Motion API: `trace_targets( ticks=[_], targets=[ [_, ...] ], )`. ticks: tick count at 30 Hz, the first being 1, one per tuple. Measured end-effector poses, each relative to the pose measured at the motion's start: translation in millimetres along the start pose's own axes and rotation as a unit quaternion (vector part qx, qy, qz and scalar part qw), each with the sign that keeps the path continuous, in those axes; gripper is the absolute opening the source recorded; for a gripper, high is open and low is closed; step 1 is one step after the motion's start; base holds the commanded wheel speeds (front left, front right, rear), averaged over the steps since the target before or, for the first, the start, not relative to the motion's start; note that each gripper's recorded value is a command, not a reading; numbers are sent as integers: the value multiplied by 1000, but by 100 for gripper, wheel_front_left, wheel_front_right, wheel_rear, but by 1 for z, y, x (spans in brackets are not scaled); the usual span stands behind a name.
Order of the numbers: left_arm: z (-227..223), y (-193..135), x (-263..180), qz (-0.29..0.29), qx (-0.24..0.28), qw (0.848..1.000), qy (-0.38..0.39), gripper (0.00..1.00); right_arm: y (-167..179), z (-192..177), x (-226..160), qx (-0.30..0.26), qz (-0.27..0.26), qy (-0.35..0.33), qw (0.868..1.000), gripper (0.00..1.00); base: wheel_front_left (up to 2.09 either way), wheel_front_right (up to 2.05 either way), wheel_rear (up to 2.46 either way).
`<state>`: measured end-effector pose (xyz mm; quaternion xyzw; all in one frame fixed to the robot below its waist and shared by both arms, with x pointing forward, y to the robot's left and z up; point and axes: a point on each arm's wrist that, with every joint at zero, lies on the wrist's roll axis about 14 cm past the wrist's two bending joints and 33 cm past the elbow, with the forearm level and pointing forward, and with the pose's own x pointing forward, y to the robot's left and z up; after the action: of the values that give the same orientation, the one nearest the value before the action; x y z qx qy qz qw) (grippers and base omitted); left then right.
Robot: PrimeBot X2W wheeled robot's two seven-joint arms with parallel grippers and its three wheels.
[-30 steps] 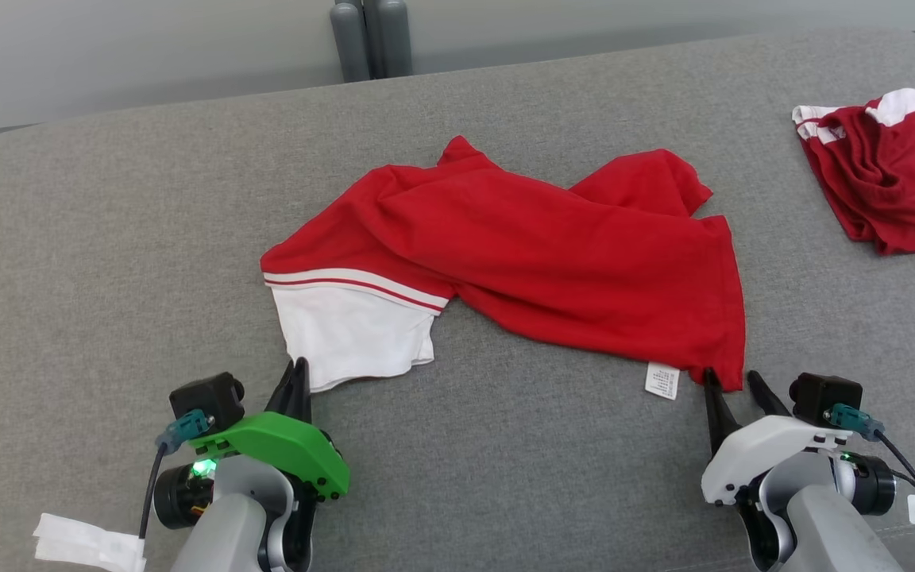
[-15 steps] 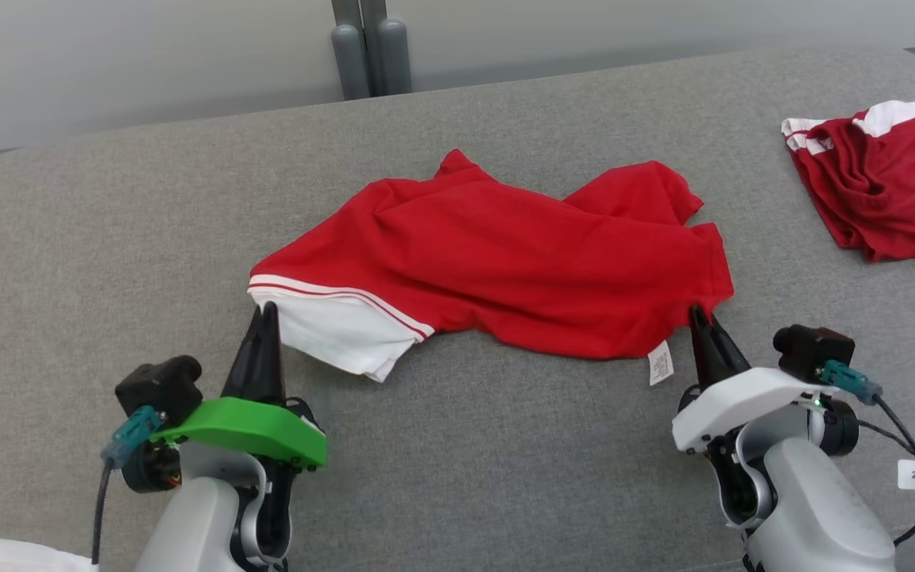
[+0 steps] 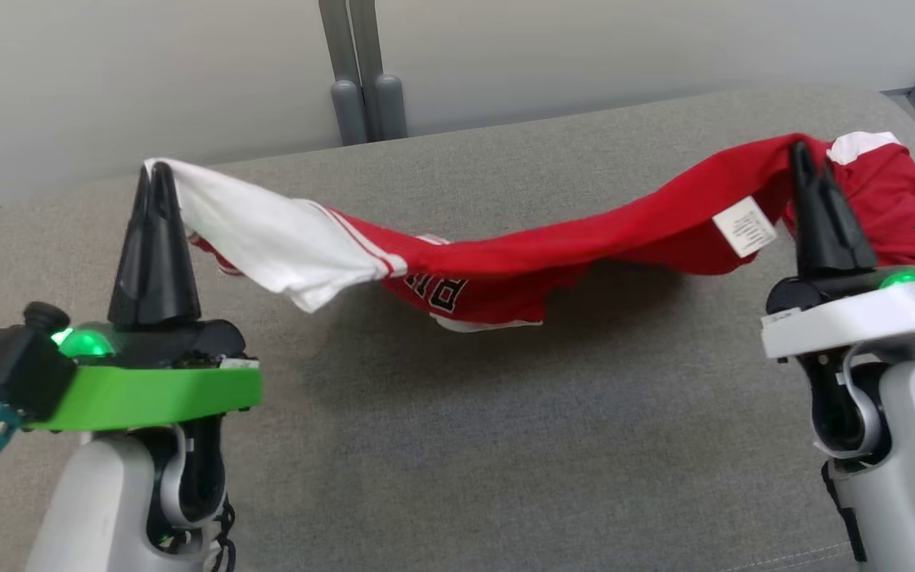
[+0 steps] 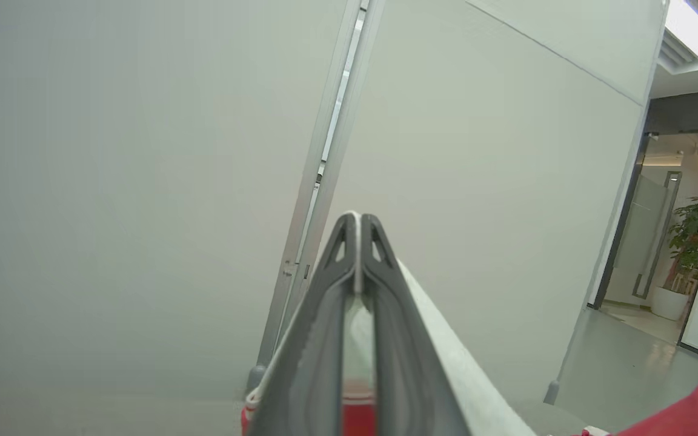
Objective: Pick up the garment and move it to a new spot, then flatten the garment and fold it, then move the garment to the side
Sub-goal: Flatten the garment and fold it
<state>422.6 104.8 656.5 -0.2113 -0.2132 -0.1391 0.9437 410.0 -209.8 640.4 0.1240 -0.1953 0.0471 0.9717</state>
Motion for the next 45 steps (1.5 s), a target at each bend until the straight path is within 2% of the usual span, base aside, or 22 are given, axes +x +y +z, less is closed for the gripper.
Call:
trace_targets(
  ticks=[9,12,16,20,24,30,33,36,43,45],
  targets=[
    [107,-39,2,-69,68,988,-123,0,24,99,-12,-36,35,-120,992,0,0,0,0],
    [130,-51,1,-92,89,981,-146,0,28,123,-17,-56,40,-147,987,0,0,0,0],
    [145,-62,5,-115,121,974,-153,0,30,137,-20,-67,41,-156,985,0,0,0,0],
    [144,-61,19,-128,143,971,-142,0,26,120,-11,-72,37,-121,989,0,0,0,0],
    [123,-53,49,-139,164,971,-105,0,27,91,16,-71,49,-79,993,0,0,0,0],
    [99,-35,115,-141,209,965,-72,0,30,64,87,-83,69,-65,992,0,0,0,0],
    [96,-19,157,-126,250,957,-71,0,35,55,137,-89,75,-73,991,0,0,0,0],
    [90,-4,192,-107,277,952,-71,0,33,43,179,-73,60,-74,993,0,0,0,0],
    [81,9,248,-83,312,940,-107,0,24,19,245,-124,35,-78,989,0,0,0,0],
    [70,19,257,-71,305,943,-111,0,20,2,255,-128,30,-65,989,0,0,0,0]
  ],
)
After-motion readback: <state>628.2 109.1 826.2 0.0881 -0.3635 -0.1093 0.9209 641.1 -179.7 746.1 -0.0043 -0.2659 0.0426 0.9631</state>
